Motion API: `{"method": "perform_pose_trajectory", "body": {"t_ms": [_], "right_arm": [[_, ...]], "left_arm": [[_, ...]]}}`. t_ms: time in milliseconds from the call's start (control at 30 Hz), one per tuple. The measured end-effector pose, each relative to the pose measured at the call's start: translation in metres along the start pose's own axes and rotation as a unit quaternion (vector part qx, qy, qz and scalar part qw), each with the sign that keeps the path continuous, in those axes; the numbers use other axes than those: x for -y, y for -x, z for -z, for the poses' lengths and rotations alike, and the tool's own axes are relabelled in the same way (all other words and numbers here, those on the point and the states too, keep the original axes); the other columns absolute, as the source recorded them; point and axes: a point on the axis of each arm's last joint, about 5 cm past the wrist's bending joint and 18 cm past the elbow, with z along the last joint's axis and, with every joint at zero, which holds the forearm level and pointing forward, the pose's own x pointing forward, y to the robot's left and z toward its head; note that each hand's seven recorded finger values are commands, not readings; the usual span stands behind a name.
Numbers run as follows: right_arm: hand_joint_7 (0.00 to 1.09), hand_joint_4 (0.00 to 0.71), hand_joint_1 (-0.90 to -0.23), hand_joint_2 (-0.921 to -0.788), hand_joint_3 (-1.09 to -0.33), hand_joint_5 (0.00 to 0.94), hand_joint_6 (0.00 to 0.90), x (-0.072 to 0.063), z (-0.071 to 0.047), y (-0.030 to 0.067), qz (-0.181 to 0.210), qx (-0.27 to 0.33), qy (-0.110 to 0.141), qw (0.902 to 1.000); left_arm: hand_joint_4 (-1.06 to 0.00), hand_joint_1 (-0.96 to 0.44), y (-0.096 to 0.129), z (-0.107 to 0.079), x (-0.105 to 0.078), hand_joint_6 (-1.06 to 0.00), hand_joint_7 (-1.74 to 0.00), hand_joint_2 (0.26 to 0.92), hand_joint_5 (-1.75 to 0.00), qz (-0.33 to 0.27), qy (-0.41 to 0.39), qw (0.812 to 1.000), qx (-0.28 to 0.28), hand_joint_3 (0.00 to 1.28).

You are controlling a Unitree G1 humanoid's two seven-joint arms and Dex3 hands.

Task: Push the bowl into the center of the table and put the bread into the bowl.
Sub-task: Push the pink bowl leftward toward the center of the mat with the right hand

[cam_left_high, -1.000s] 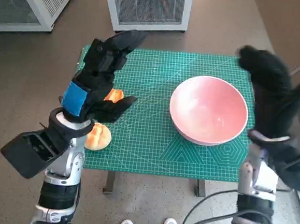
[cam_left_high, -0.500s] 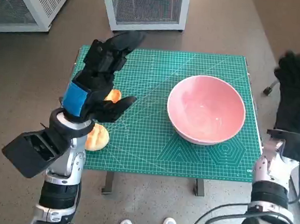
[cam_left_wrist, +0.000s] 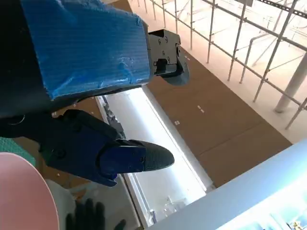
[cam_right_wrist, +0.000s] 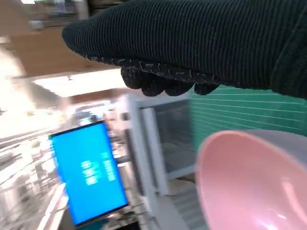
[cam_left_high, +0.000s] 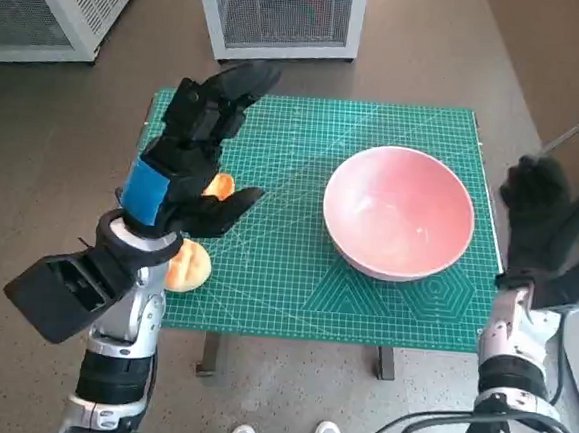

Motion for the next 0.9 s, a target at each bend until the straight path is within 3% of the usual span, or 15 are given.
{"method": "perform_pose_trajectory", "body": {"t_ms": [300,500,900], "right_arm": [[0.37,0.253,-0.364,-0.921,-0.568,0.003,0.172,-0.013,0.015,0.0044,-0.005,-0.054,0.007,0.9985],[0.35,0.269,-0.369,-0.921,-0.545,0.008,0.193,-0.026,0.025,0.0076,-0.019,-0.078,-0.003,0.9967],[0.34,0.281,-0.367,-0.921,-0.511,0.005,0.2,-0.054,0.027,0.0042,-0.057,-0.089,-0.031,0.9939]], "left_arm": [[0.0,-0.51,0.003,0.0,-0.002,0.0,-0.63,0.913,-0.46,-0.001,-0.001,1.0,-0.004,0.36],[0.0,-0.51,0.004,0.0,-0.004,0.0,-0.64,0.92,-0.46,-0.001,-0.003,1.0,-0.004,0.34],[-0.02,-0.51,0.008,-0.002,-0.008,0.0,-0.65,0.921,-0.42,-0.003,-0.011,1.0,-0.008,0.32]]}}
